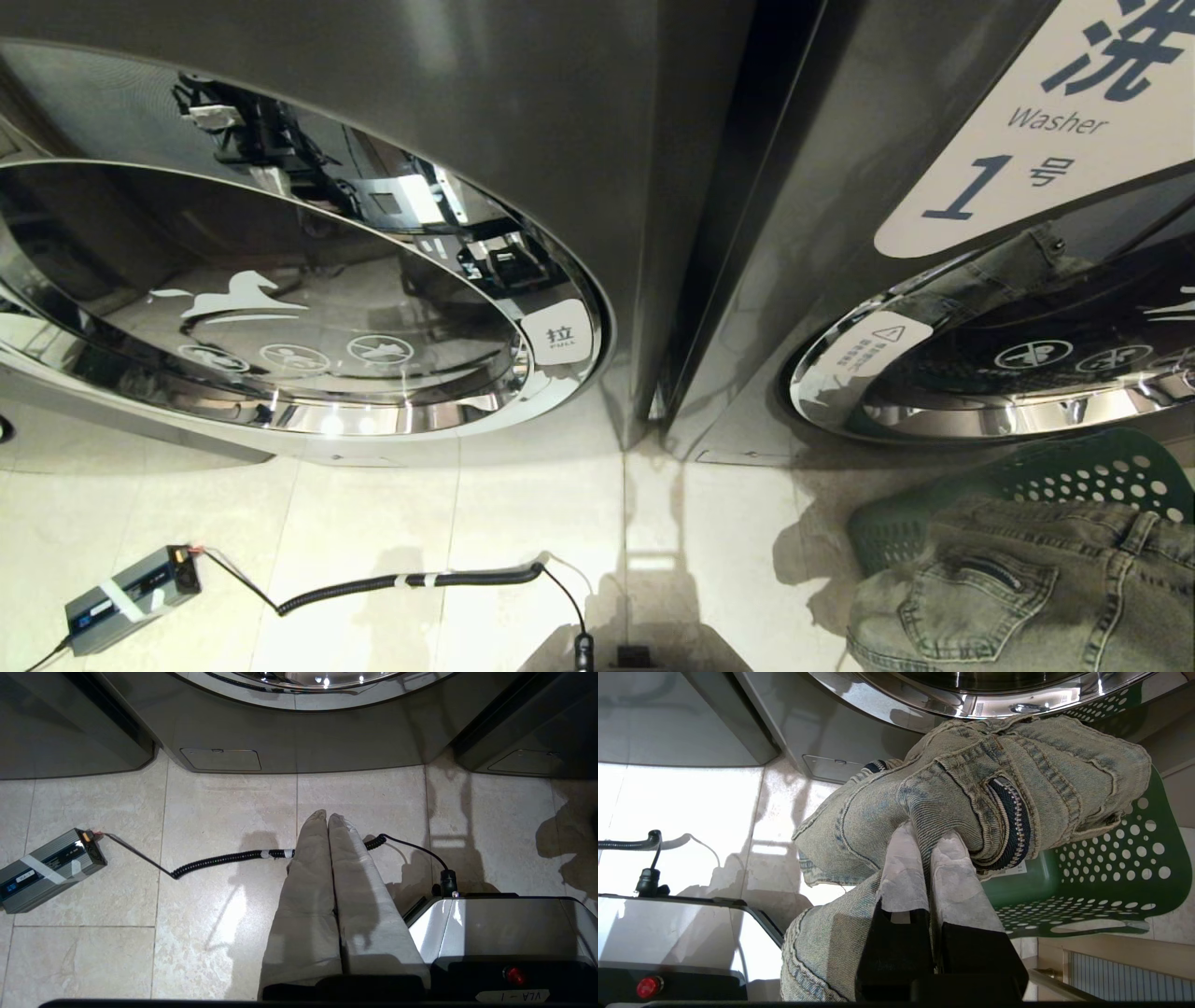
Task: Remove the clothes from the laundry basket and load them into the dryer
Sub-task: Put the clothes in the dryer
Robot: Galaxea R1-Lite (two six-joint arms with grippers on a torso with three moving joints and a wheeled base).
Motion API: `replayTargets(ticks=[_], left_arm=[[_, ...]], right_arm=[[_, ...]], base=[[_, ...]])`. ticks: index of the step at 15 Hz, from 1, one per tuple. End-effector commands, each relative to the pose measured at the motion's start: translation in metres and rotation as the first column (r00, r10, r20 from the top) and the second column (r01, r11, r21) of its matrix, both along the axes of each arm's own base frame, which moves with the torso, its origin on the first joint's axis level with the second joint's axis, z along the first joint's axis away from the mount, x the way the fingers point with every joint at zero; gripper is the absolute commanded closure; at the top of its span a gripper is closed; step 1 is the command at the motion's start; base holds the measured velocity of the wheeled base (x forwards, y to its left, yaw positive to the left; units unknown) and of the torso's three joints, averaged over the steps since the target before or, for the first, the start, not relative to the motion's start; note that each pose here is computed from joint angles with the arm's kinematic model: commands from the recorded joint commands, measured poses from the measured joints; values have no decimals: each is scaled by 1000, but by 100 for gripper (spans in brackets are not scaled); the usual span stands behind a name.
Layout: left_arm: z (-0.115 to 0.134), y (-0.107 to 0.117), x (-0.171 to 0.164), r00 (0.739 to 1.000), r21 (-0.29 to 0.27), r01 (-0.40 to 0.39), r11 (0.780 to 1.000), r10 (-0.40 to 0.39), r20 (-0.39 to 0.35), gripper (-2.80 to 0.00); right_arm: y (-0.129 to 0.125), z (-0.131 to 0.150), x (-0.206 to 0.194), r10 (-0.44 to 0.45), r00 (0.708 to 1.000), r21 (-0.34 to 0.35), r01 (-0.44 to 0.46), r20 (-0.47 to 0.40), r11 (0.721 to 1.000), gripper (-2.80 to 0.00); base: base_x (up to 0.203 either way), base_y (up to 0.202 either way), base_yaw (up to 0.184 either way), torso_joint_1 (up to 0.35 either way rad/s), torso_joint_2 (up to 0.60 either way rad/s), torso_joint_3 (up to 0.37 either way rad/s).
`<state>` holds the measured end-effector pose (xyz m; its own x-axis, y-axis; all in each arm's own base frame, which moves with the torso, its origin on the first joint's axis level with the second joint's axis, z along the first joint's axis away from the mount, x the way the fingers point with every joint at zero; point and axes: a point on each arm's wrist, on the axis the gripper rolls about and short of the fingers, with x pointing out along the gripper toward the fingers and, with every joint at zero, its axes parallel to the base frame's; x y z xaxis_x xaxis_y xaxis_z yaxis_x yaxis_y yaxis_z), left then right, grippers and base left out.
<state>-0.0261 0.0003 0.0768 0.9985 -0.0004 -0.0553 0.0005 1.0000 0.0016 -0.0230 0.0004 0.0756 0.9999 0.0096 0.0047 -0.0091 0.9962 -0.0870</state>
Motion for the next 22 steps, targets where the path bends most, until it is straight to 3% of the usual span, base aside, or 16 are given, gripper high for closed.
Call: replayTargets(ticks=[1,15,22], left_arm=[[0,0,0,1000,0,0,1000,0,0,0],[0,0,0,1000,0,0,1000,0,0,0],[0,0,0,1000,0,0,1000,0,0,0]], right_arm=[[0,0,0,0,1000,0,0,0,1000,0],[0,1,0,-9,1000,64,9,-1,998,0],[0,1,0,-9,1000,64,9,1,998,0]], base=[[0,0,0,0,0,0],[0,0,0,0,0,0],[1,169,-1,2,2,3]])
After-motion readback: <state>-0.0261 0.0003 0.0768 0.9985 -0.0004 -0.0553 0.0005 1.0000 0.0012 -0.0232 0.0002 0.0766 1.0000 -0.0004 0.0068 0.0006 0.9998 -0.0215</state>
